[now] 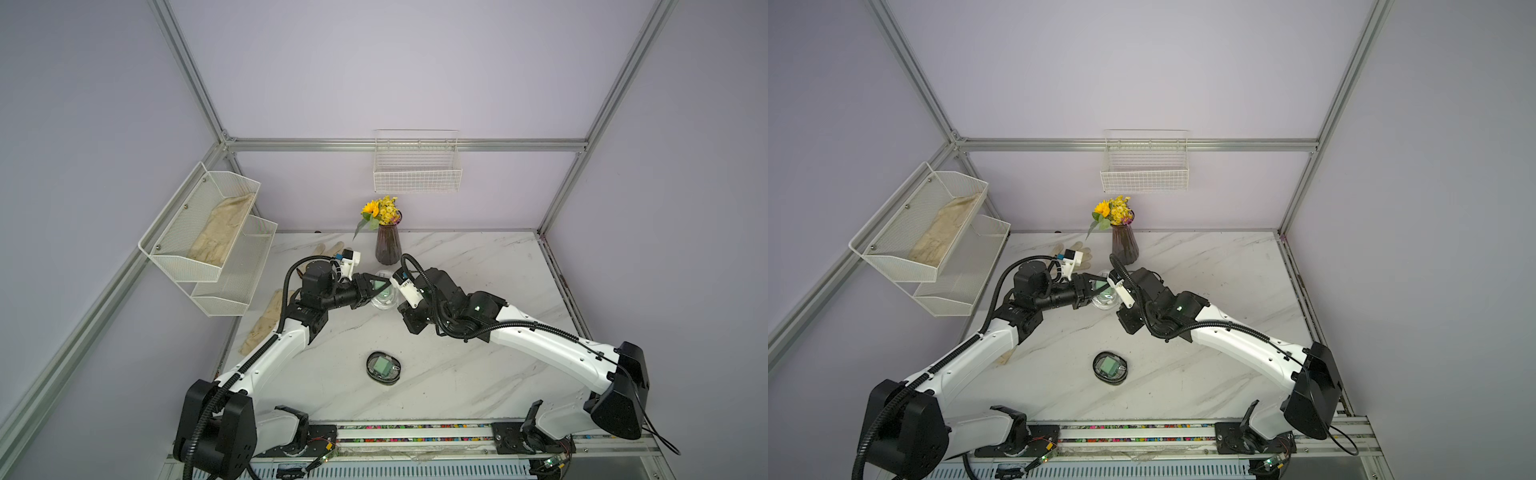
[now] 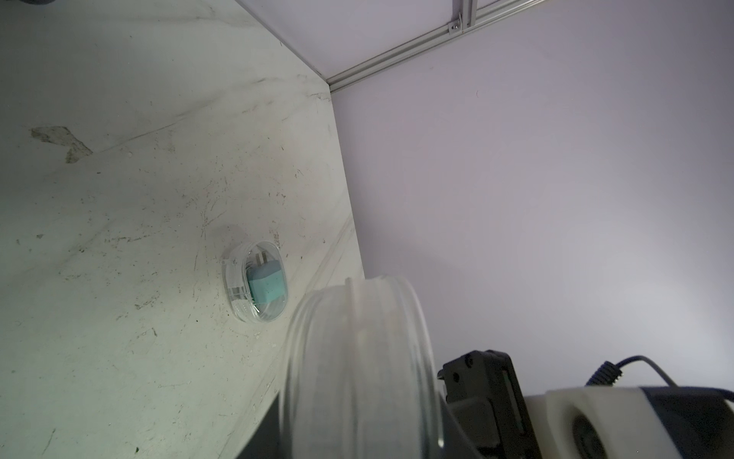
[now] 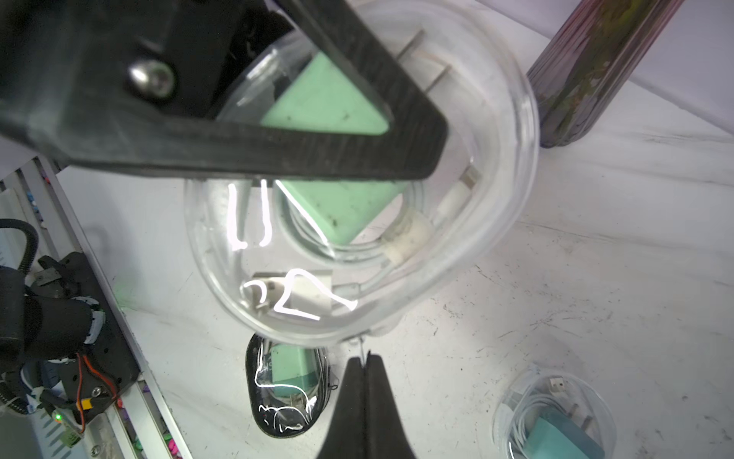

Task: Pack away charging kits
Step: Zip the zipper on the storage bag.

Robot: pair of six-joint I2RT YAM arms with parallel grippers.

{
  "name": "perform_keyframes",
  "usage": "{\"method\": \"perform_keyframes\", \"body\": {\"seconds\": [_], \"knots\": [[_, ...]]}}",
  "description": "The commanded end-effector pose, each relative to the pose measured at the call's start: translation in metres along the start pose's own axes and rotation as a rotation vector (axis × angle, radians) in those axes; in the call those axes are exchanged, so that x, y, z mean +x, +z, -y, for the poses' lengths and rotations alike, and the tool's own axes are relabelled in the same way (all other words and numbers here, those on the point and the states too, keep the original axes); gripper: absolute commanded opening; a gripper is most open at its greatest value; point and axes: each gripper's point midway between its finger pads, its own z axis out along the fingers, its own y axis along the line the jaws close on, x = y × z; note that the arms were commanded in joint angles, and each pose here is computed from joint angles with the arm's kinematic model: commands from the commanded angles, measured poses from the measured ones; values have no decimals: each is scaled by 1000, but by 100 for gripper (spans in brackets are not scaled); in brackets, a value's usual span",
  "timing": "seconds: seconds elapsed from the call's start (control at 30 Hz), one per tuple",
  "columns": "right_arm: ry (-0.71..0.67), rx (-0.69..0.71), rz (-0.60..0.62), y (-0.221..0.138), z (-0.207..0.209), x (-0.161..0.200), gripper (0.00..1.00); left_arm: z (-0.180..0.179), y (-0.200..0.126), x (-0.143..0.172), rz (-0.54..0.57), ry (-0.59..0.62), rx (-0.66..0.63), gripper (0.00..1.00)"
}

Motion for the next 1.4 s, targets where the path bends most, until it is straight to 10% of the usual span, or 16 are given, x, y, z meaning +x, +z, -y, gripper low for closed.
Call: {"method": "perform_keyframes", "body": {"seconds": [0.0,0.63,1.0,1.2,1.37], "knots": [[-28,180,-29,-5,40,0,0,44,-10,-6,-45,132,113,0],[-164,128,270,-49,58,-112,0,31,-17,57,-314,179,250,0],[-141,30,219,-32,47,-99,0,54,-16,86,-428,278,351,0],[39,35,211,-84,70,-79,49,66,-14,76,-434,366,317,0],[179,-294,326,-123,45,-73,65,83,-4,81,-460,435,347,0]]}}
